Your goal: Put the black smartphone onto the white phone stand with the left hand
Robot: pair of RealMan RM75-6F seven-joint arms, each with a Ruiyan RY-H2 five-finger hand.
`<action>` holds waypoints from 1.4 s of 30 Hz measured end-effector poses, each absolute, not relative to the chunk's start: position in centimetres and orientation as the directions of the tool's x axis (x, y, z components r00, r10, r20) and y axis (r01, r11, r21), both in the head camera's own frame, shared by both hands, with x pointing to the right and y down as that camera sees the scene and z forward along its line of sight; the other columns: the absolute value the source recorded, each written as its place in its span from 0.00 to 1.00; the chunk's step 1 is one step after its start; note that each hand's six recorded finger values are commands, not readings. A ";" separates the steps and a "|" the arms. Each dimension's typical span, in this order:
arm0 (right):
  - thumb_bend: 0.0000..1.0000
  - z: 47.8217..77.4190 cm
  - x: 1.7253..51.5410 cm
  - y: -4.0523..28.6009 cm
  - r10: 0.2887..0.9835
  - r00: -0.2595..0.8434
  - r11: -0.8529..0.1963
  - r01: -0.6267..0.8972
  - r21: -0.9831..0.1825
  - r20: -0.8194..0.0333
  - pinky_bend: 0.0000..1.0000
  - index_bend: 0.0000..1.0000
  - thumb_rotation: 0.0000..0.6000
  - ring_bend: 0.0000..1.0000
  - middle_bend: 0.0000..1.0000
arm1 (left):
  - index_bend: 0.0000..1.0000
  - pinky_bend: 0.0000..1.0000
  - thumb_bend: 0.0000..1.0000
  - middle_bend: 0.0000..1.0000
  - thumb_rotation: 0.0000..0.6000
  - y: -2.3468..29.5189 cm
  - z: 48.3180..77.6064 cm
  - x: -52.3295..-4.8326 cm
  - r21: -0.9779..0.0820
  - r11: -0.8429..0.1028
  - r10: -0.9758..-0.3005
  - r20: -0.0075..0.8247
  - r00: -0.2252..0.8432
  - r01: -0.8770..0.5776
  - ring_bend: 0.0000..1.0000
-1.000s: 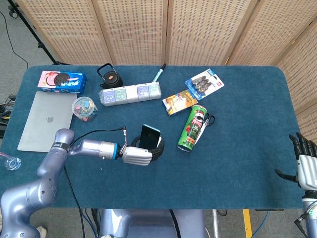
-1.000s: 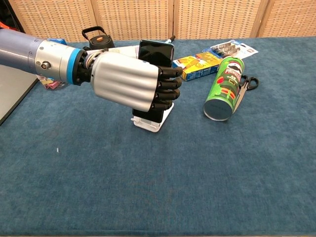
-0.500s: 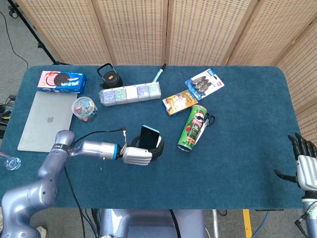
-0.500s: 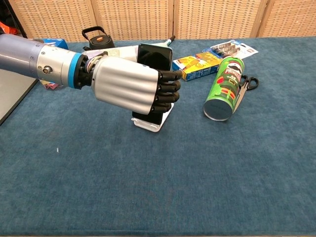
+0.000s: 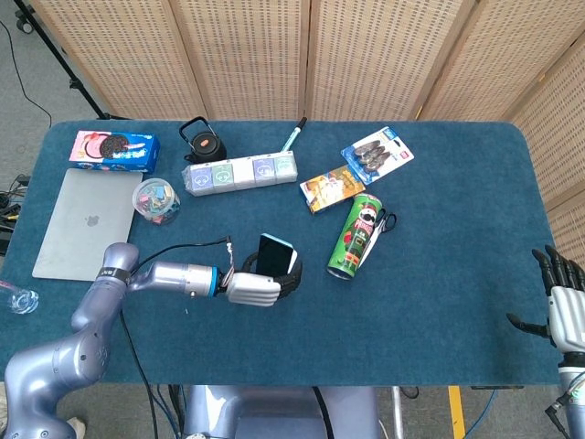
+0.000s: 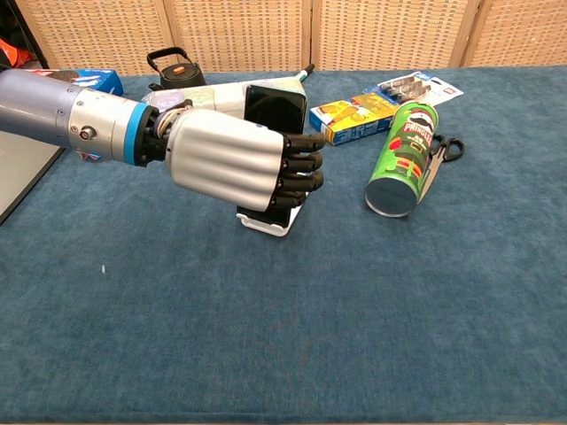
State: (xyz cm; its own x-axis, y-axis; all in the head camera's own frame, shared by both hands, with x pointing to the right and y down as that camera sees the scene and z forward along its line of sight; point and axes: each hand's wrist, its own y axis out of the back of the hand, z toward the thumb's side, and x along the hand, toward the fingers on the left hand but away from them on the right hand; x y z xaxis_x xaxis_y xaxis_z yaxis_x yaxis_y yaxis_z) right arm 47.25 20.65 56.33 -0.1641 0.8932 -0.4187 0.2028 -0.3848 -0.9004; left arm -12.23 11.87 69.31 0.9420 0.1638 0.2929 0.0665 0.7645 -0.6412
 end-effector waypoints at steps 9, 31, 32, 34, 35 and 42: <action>0.00 56.4 47.2 20.7 0.891 -0.162 -0.391 0.203 -0.898 -0.424 0.00 0.00 1.00 0.00 0.00 | 0.00 0.06 0.01 0.00 1.00 11.5 69.4 -12.3 -0.636 0.766 0.134 0.298 0.945 0.092 0.00; 0.00 56.1 46.3 21.1 0.889 -0.135 -0.405 0.210 -0.890 -0.437 0.00 0.00 1.00 0.00 0.00 | 0.00 0.01 0.00 0.00 1.00 10.6 64.2 -16.0 -0.753 0.657 0.105 0.152 0.983 0.046 0.00; 0.00 56.1 46.2 21.2 0.889 -0.132 -0.407 0.210 -0.889 -0.438 0.00 0.00 1.00 0.00 0.00 | 0.00 0.01 0.00 0.00 1.00 10.7 63.6 -16.5 -0.765 0.642 0.099 0.133 0.986 0.038 0.00; 0.00 56.2 46.1 21.3 0.888 -0.126 -0.411 0.209 -0.887 -0.442 0.00 0.00 1.00 0.00 0.00 | 0.00 0.01 0.00 0.00 1.00 10.8 62.2 -17.8 -0.789 0.613 0.079 0.097 0.992 0.028 0.00; 0.00 56.2 45.9 21.3 0.888 -0.123 -0.414 0.208 -0.886 -0.444 0.00 0.00 1.00 0.00 0.00 | 0.00 0.01 0.00 0.00 1.00 10.8 61.6 -18.4 -0.797 0.604 0.067 0.086 0.994 0.028 0.00; 0.00 56.4 45.1 21.6 0.884 -0.098 -0.432 0.206 -0.878 -0.458 0.00 0.00 1.00 0.00 0.00 | 0.00 0.01 0.00 0.00 1.00 9.8 58.6 -24.1 -0.859 0.498 -0.117 0.070 0.991 0.119 0.00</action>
State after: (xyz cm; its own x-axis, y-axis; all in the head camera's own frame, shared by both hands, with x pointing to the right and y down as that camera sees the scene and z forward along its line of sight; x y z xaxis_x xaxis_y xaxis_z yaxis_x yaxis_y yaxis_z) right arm 45.12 21.61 56.35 -0.0982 0.8835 -0.4580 0.2060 -0.4322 -0.8779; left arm -24.12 9.80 58.62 0.9907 -0.1170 0.0699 0.1194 0.4981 -0.8589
